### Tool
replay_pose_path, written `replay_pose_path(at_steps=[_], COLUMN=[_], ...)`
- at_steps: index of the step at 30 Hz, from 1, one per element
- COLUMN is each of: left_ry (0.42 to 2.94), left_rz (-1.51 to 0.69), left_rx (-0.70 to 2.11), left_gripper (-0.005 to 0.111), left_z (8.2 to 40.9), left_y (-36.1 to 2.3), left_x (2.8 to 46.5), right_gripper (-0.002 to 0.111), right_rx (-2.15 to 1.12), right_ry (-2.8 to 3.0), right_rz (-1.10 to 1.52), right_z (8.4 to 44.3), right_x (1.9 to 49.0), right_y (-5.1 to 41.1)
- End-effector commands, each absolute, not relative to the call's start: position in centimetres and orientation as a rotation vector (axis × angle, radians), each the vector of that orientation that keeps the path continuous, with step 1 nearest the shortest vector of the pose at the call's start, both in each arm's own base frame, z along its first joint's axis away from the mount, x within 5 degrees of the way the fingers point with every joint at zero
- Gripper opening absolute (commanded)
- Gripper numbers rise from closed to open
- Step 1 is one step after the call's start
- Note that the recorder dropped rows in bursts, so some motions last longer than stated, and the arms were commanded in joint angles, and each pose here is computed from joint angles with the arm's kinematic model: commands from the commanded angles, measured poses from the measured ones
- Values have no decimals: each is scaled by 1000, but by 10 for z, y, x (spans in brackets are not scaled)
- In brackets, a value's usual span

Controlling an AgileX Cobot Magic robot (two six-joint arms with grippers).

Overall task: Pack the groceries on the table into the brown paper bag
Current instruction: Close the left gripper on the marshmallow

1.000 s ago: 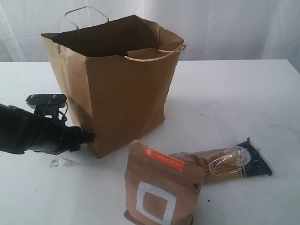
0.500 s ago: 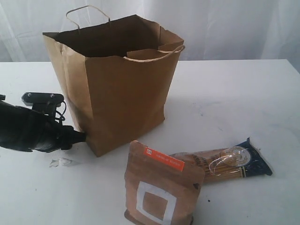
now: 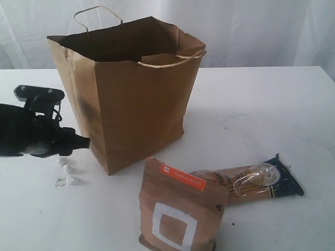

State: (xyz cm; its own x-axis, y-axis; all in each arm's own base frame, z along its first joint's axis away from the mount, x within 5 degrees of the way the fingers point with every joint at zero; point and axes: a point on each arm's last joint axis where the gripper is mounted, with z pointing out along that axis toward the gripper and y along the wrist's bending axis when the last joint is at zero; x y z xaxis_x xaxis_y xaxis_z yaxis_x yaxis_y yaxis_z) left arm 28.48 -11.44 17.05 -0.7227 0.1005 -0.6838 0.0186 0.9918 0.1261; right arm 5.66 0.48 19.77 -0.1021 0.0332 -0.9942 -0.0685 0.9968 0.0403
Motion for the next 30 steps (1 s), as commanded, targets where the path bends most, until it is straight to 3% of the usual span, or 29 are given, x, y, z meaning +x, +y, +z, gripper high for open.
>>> replay_pose_path(at_steps=[1,12,30], left_ry=[2318,2423,2531], left_rz=[39,-356,-294], left_rx=[110,122,113], left_gripper=[64,64,64], left_z=[196,174,147], left_y=[-111,-114,-110], left_x=[269,216,211], right_gripper=[14,14,14], right_rx=[-25,-25,-25], right_ry=[1656,1656,1656], right_rz=[81,81,81], right_z=[198,198,198], right_x=[56,56,56], right_y=[5,5,5])
